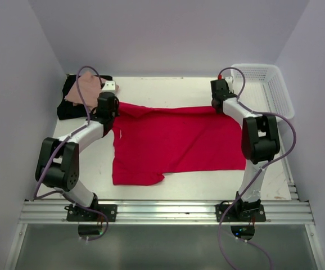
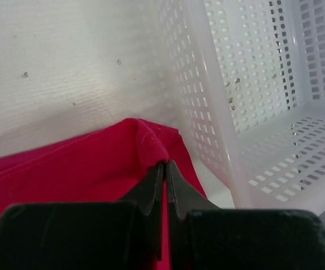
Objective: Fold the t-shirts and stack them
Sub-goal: Fold the tshirt
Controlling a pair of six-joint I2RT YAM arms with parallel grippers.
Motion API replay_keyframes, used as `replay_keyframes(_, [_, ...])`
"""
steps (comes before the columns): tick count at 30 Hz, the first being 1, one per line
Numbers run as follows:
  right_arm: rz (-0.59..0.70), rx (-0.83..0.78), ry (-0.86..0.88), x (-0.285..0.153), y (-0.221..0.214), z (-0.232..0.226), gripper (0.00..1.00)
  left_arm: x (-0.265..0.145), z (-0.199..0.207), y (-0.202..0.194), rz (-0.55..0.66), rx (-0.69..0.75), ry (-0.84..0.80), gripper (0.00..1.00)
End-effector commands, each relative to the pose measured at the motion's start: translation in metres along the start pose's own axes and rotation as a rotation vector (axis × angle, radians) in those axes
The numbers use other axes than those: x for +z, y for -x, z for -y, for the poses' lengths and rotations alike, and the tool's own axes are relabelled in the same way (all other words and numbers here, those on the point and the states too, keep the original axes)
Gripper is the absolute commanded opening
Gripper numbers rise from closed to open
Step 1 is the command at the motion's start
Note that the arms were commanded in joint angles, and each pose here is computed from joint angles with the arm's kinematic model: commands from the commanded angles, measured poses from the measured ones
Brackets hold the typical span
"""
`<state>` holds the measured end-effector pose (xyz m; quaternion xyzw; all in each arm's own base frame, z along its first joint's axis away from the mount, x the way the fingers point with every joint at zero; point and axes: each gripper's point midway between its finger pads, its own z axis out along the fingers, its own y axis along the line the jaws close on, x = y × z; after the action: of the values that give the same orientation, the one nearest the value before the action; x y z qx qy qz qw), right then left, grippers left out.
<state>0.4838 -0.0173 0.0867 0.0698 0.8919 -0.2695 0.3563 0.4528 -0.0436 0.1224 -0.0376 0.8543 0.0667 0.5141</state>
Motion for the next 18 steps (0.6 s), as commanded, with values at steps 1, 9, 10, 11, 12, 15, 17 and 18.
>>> replay_keyframes(1, [0.050, 0.057, 0.008, -0.021, 0.019, 0.015, 0.00, -0.012, -0.003, 0.019, 0.059, -0.049, 0.024, 0.00])
replay_keyframes(9, [-0.012, 0.035, 0.029, -0.027, 0.001, 0.016, 0.00, -0.022, 0.001, 0.008, 0.035, -0.047, 0.032, 0.00])
replay_keyframes(10, [-0.021, 0.035, 0.029, -0.027, -0.001, 0.016, 0.00, -0.023, 0.001, 0.005, 0.029, -0.048, 0.031, 0.00])
replay_keyframes(11, [-0.029, 0.028, 0.028, -0.028, -0.004, 0.017, 0.00, -0.024, 0.000, 0.005, 0.028, -0.051, 0.035, 0.00])
replay_keyframes(12, [-0.037, 0.027, 0.030, -0.028, -0.008, 0.016, 0.00, -0.026, 0.001, 0.003, 0.026, -0.049, 0.034, 0.00])
replay_keyframes(15, [-0.055, 0.015, 0.026, -0.030, -0.015, 0.019, 0.00, -0.031, 0.001, 0.002, 0.028, -0.053, 0.039, 0.00])
replay_keyframes(17, [-0.061, 0.008, 0.024, -0.031, -0.016, 0.020, 0.00, -0.034, 0.001, -0.001, 0.019, -0.056, 0.040, 0.00])
replay_keyframes(18, [-0.064, 0.007, 0.021, -0.031, -0.017, 0.021, 0.00, -0.036, 0.000, 0.001, 0.023, -0.060, 0.042, 0.00])
